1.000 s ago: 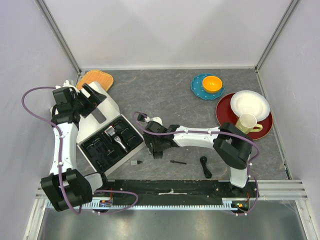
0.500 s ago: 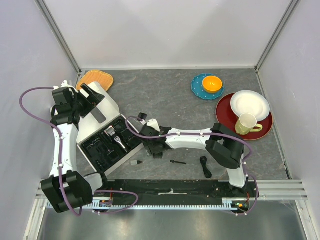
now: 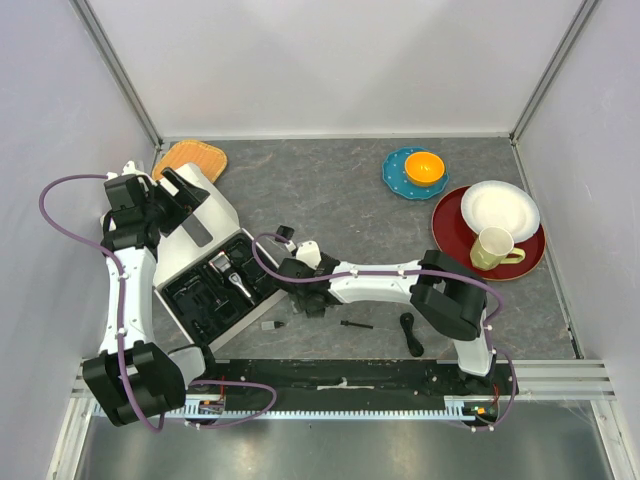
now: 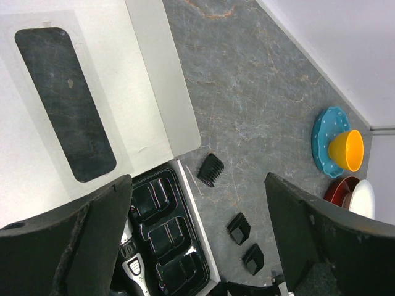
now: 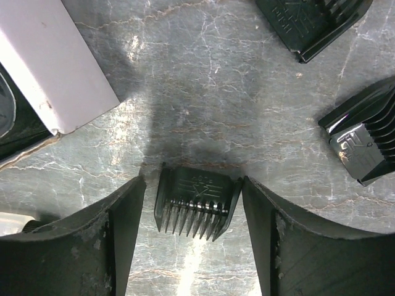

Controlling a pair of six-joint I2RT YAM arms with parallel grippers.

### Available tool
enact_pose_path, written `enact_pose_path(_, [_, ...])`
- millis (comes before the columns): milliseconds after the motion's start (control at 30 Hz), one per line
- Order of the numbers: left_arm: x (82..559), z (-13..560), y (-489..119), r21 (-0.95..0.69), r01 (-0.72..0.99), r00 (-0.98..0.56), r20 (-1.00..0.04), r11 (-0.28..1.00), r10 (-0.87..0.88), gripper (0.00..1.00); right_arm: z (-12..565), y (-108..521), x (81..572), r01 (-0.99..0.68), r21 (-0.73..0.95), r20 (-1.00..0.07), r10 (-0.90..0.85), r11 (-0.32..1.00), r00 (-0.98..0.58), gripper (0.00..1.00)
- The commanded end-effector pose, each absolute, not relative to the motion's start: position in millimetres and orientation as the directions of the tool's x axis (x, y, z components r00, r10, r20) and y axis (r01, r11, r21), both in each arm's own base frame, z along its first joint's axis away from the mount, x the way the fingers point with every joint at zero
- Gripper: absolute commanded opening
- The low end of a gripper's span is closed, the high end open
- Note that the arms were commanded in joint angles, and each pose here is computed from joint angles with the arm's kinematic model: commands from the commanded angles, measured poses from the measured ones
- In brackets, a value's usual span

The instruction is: Sort the hair-cutting tools

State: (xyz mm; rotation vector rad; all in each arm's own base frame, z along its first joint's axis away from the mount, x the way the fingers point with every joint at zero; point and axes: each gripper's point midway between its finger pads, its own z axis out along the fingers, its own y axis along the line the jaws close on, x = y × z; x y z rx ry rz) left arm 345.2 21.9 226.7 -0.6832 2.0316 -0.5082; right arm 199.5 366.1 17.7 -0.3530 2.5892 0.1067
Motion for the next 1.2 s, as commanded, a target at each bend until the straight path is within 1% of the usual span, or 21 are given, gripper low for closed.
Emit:
enact_pose_path(0, [343.2,239.8,24.0,-0.576,-0.239,-0.411,-0.67,0.782,-0.619,0.94,-8.9,350.4,180.3,-0.264,-0.046,-0.425,-0.258,0.964,-0.868,0.7])
enact_pose_path(33, [343.3,239.7,23.7,-0.575,-0.239,-0.411,-0.67,0.782,-0.618,0.94,-9.6,350.5,178.8,-0.265,-0.045,-0.42,-0.259,0.963,-0.87,0.65])
enact_pose_path(100, [343.0,239.5,24.5,-0.575,-0.24,-0.411,-0.67,0.782,-0.619,0.94,-10.3,350.4,178.0,-0.261,-0.041,-0.418,-0.253,0.965,-0.872,0.61])
enact_pose_path(133, [342.8,240.7,23.9,-0.575,-0.237,-0.409,-0.672,0.783,-0.617,0.94,-10.2,351.0,178.8,-0.258,-0.035,-0.422,-0.248,0.966,-0.872,0.57])
enact_pose_path(300, [342.6,239.2,24.6,-0.574,-0.242,-0.41,-0.67,0.782,-0.619,0.94,-6.9,352.9,182.5,-0.256,-0.024,-0.436,-0.24,0.966,-0.867,0.48])
enact_pose_path(333, [342.6,239.6,24.1,-0.573,-0.24,-0.412,-0.671,0.783,-0.617,0.94,-1.3,356.3,185.5,-0.255,-0.008,-0.455,-0.231,0.967,-0.86,0.46])
enact_pose_path(500, [342.9,239.8,24.7,-0.573,-0.242,-0.409,-0.672,0.783,-0.618,0.94,27.1,364.1,198.8,-0.257,0.035,-0.543,-0.198,0.966,-0.816,0.45])
enact_pose_path(633, [343.3,239.7,25.7,-0.568,-0.244,-0.408,-0.675,0.786,-0.614,0.94,66.0,378.4,207.6,-0.29,0.101,-0.616,-0.169,0.952,-0.769,0.45])
enact_pose_path(733, [342.5,239.3,26.9,-0.563,-0.25,-0.407,-0.677,0.788,-0.613,0.94,91.3,391.7,212.4,-0.32,0.141,-0.65,-0.156,0.937,-0.744,0.45])
enact_pose_path(867, [342.0,239.0,29.2,-0.555,-0.259,-0.405,-0.68,0.79,-0.611,0.94,122.9,413.9,214.4,-0.369,0.207,-0.697,-0.128,0.906,-0.705,0.44])
enact_pose_path(900, [341.2,238.4,29.8,-0.552,-0.263,-0.405,-0.681,0.791,-0.61,0.94,135.1,424.0,215.4,-0.389,0.246,-0.715,-0.105,0.888,-0.692,0.44])
enact_pose_path(1033, [338.4,239.8,29.4,-0.551,-0.264,-0.399,-0.685,0.792,-0.61,0.94,162.3,456.0,215.7,-0.461,0.298,-0.766,-0.078,0.836,-0.638,0.44])
enact_pose_path(1100, [336.5,240.3,29.5,-0.55,-0.269,-0.397,-0.685,0.791,-0.611,0.94,159.9,471.1,217.2,-0.49,0.289,-0.775,-0.099,0.823,-0.624,0.43])
enact_pose_path(1167, [334.5,239.2,31.2,-0.542,-0.279,-0.397,-0.687,0.793,-0.609,0.94,169.4,489.3,214.8,-0.531,0.289,-0.796,-0.109,0.796,-0.596,0.43])
